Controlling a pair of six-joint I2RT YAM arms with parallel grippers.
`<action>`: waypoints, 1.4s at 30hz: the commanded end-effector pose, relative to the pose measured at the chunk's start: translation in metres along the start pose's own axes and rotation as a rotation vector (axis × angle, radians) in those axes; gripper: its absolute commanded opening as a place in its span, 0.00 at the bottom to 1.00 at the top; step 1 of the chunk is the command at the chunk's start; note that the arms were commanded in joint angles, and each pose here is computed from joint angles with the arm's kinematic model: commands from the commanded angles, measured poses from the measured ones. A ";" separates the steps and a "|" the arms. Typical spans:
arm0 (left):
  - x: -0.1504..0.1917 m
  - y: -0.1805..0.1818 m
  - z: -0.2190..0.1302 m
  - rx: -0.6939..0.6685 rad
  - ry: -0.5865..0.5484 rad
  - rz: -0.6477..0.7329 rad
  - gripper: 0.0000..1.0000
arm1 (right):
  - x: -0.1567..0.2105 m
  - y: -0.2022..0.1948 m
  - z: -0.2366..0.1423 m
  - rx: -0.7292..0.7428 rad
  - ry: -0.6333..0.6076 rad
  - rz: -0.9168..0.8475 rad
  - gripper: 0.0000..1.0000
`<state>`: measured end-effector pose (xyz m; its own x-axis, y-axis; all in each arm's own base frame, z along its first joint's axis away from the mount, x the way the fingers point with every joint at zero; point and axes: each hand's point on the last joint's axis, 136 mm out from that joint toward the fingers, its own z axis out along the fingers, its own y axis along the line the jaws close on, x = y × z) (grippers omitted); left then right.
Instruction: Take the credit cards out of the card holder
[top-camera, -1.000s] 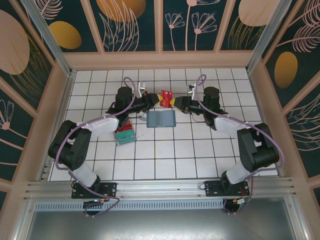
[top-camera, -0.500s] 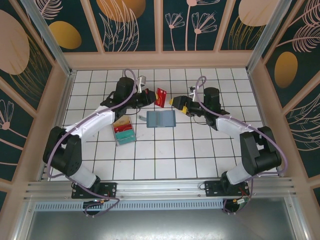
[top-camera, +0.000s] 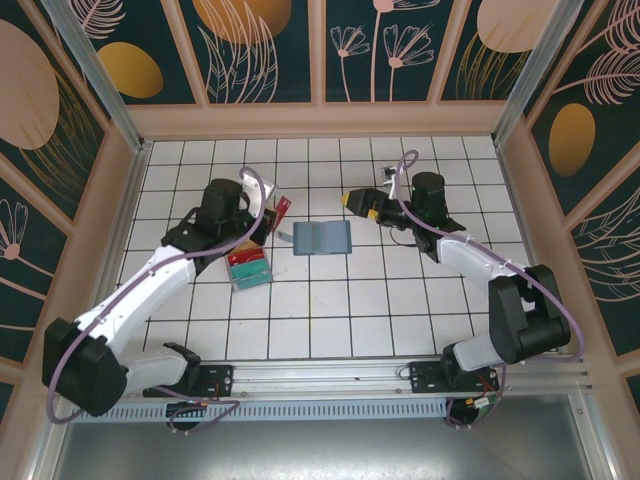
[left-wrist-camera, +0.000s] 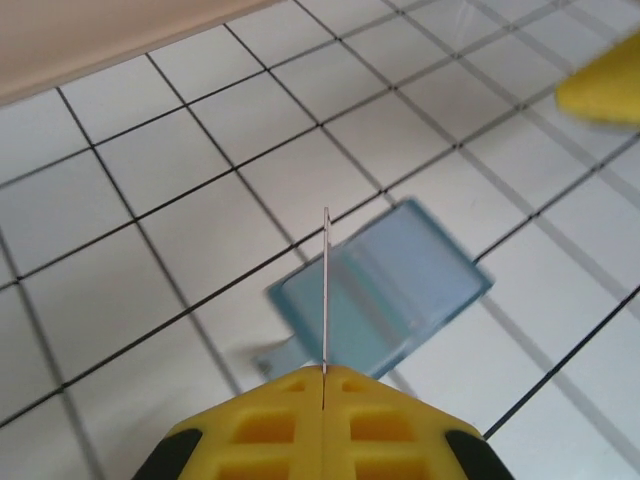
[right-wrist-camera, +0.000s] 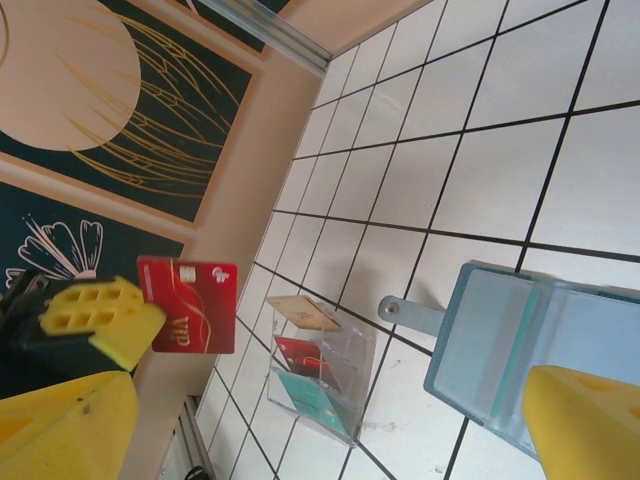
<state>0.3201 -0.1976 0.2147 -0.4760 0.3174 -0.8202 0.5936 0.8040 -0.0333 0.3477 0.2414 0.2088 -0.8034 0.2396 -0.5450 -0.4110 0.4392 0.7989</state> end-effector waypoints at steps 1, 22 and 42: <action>0.026 0.010 -0.013 -0.063 0.074 0.285 0.00 | -0.011 0.009 0.000 -0.007 -0.024 -0.046 0.99; 0.131 0.024 -0.018 -0.045 0.402 0.653 0.00 | -0.010 0.005 0.009 0.008 0.020 -0.022 0.99; 0.128 0.027 -0.006 -0.056 0.387 0.669 0.00 | -0.006 0.001 0.011 0.015 0.027 -0.007 0.99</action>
<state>0.2652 -0.1294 0.1087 -0.2500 0.8864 -0.3896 0.8109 0.4116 0.4159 0.3520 0.2466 0.2049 -0.8241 0.2144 -0.5243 -0.3902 0.4561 0.7998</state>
